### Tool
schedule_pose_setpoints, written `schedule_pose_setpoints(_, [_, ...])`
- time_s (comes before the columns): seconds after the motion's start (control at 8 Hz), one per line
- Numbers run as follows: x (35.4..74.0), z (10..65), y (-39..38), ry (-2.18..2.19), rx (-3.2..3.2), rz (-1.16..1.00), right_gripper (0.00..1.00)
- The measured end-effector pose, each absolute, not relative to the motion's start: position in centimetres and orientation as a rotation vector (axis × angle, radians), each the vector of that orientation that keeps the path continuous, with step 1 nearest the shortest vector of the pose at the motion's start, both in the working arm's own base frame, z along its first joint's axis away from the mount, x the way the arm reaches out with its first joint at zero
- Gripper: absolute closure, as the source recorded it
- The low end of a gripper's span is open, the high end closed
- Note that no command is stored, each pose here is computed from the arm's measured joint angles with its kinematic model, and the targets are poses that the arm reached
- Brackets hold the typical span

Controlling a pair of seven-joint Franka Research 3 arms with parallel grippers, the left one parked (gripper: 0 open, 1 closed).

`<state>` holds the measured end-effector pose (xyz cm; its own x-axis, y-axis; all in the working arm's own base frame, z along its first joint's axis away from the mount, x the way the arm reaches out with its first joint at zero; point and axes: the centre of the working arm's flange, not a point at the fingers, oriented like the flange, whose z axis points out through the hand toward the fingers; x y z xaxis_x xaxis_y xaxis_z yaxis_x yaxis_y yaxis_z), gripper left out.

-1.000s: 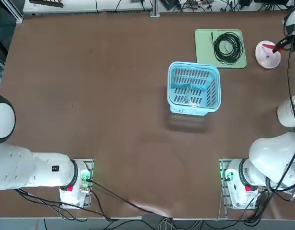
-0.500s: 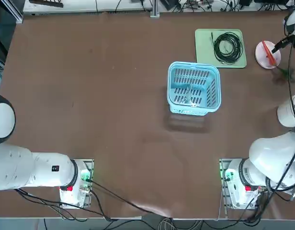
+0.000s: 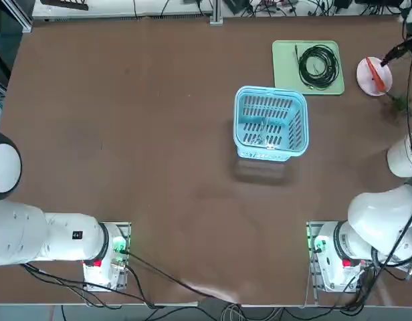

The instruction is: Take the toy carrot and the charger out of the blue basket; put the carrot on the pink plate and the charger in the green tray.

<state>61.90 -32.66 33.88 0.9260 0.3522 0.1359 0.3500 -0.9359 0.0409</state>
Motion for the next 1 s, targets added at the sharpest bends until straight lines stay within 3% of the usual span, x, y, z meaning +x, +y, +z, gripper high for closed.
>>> schedule_pose_setpoints(0.5, [60.5,48.5,-20.2,0.423,3.174,0.018,0.0])
schedule_pose_setpoints(1.0, [56.5,56.2,-2.3,0.144,3.173,-0.176,0.0])
